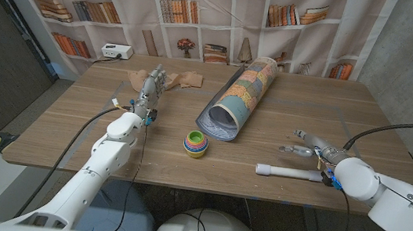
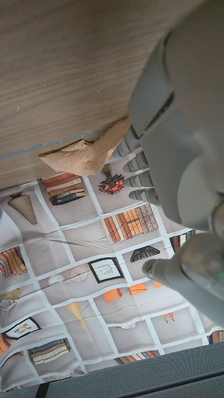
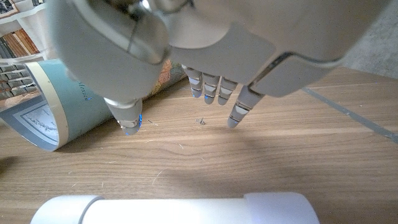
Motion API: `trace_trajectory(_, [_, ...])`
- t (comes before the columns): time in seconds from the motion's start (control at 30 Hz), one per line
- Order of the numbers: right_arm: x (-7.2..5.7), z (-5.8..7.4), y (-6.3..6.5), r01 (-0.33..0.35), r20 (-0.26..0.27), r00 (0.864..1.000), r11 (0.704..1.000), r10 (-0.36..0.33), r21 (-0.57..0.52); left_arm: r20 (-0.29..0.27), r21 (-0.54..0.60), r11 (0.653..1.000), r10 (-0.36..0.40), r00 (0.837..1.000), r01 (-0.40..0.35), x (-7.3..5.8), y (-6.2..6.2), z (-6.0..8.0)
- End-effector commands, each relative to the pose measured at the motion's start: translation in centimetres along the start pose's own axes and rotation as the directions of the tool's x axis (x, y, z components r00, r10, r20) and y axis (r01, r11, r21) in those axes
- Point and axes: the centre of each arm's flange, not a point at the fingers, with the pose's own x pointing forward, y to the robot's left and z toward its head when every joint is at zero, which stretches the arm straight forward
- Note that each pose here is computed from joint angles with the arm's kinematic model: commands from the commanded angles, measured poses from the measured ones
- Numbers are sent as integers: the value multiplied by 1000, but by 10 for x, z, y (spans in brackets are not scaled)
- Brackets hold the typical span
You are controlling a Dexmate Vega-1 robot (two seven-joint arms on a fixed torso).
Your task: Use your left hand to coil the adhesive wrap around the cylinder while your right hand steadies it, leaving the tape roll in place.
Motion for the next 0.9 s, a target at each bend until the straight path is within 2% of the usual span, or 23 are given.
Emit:
trace_trajectory(0.03, [-5, 1, -5, -44, -12, 999, 999, 44, -24, -4, -3, 1000, 1, 1000, -1, -1, 1, -2])
trace_trajectory(0.9, [-9, 2, -4, -114, -42, 993, 992, 112, -62, -6, -3, 1000, 12, 1000, -12, -5, 2, -3])
